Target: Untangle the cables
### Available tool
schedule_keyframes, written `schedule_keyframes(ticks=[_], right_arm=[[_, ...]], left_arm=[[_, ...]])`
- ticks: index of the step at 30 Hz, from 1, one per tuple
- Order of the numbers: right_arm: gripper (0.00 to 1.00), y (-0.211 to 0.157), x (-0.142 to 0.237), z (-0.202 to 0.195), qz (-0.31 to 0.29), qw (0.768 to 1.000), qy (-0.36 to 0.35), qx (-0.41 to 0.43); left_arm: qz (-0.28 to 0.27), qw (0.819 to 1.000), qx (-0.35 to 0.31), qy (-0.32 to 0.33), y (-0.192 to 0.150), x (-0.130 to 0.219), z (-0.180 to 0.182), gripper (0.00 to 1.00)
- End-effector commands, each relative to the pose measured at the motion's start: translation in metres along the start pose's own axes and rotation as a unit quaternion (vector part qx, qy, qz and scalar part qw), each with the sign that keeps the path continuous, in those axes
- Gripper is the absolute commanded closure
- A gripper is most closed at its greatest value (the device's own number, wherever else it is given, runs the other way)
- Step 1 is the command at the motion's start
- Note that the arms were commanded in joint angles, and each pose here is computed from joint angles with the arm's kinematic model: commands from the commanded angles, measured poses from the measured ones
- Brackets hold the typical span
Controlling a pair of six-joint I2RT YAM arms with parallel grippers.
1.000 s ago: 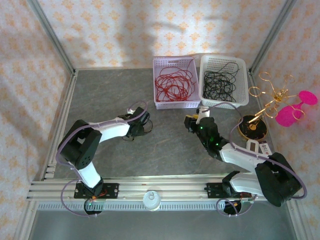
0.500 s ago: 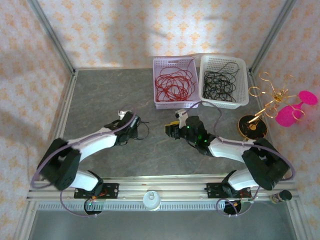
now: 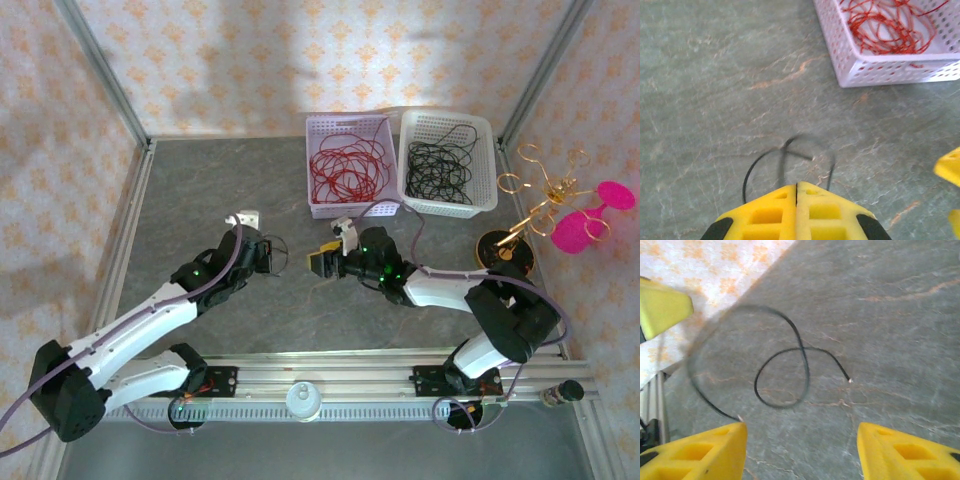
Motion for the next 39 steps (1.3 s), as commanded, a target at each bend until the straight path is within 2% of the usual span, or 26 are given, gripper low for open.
schedule_keyframes(ticks=[1,7,9,10,12,14,17,24,32,39], right_arm=[[0.39,0.020,0.000,0.017,-0.058,0.996,0.058,0.022],[0.37,0.027,-0.027,0.026,-0.059,0.998,0.032,0.012],[0.39,0.025,-0.033,0.015,-0.045,0.999,-0.026,-0.005],[0.40,0.023,-0.035,0.011,-0.032,0.999,-0.043,-0.005],[0.42,0.018,-0.038,0.008,-0.006,0.998,-0.055,-0.005],[0.44,0.009,-0.042,0.008,0.022,0.999,-0.041,-0.014],[0.52,-0.006,-0.060,0.008,0.079,0.996,-0.018,-0.027],[0.54,-0.042,-0.106,0.018,0.170,0.985,-0.007,-0.024],[0.55,-0.057,-0.127,0.016,0.178,0.982,-0.005,-0.068],[0.64,-0.055,-0.136,0.014,0.179,0.981,-0.025,-0.067]], left_arm=[[-0.014,0.999,-0.027,-0.020,0.020,0.021,-0.011,1.00],[0.000,0.998,-0.051,-0.035,0.031,0.034,-0.024,1.00],[0.008,0.999,-0.044,0.025,0.027,0.030,-0.014,1.00],[0.015,0.997,-0.036,0.066,0.023,0.025,-0.007,1.00],[0.040,0.994,-0.021,0.100,0.013,0.017,0.003,1.00],[0.064,0.993,-0.007,0.103,-0.002,0.009,0.011,0.92],[0.074,0.990,0.027,0.115,-0.016,0.000,0.027,0.89],[0.090,0.986,0.079,0.117,-0.036,-0.006,0.052,0.80],[0.092,0.986,0.083,0.112,-0.040,-0.009,0.055,0.79],[0.087,0.986,0.086,0.113,-0.040,-0.009,0.056,0.77]])
Point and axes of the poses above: each hand's point on the last joint's axis, 136 mm out from that joint toward the fingers, its own x axis back along the fingers, its own z axis along the line the jaws close on, y = z × x, the point moved 9 cm from there along x, back along the fingers, and after that the axes turned 7 degrees about x, right-handed, at the moved point
